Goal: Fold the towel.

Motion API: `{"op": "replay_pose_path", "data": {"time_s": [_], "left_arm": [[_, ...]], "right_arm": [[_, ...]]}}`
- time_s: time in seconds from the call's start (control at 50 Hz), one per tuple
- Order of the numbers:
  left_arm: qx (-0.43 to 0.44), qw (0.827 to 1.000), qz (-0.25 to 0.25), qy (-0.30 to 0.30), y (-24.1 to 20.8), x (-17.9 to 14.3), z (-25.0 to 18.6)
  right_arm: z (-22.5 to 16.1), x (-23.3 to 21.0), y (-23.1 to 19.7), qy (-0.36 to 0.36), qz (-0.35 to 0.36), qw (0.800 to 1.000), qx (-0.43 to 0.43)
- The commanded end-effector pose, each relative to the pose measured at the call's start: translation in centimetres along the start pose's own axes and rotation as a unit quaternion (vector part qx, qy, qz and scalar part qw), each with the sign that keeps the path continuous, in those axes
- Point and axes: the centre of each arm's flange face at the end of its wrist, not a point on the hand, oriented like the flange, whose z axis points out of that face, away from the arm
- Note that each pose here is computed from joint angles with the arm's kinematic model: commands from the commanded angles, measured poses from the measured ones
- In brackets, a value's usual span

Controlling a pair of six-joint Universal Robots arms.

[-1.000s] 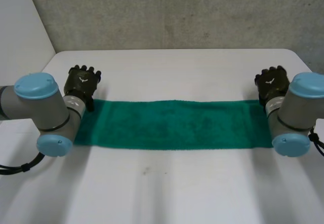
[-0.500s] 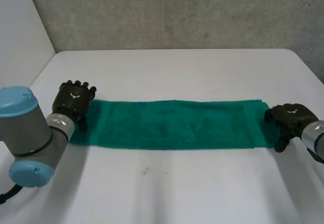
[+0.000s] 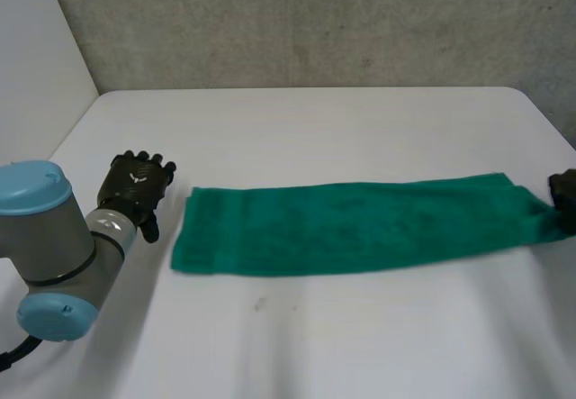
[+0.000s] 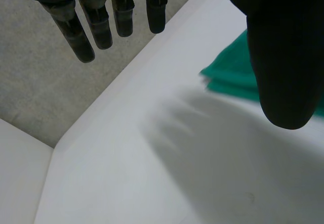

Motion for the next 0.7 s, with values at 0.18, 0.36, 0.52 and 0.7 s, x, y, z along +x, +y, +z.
{"op": "replay_pose_path", "data": {"time_s": [0.18,0.36,0.52,0.7], "left_arm": [[0.005,1.000,-0.001,-0.006,-0.5,-0.4,-0.5],[0.024,1.000,-0.002,-0.016,-2.0,-1.0,-1.2],[0.022,1.000,-0.002,-0.014,-1.9,-0.9,-1.5],[0.026,1.000,-0.002,-0.012,-2.1,-0.8,-1.5]], "right_arm": [[-2.9,-4.4,-9.9,-0.036,-0.085,0.988,0.124],[-11.1,-20.5,-16.7,-0.226,-0.126,0.922,0.287],[-16.0,-32.3,-13.5,-0.384,-0.164,0.852,0.316],[-16.9,-35.6,-10.8,-0.419,-0.179,0.839,0.299]]}}
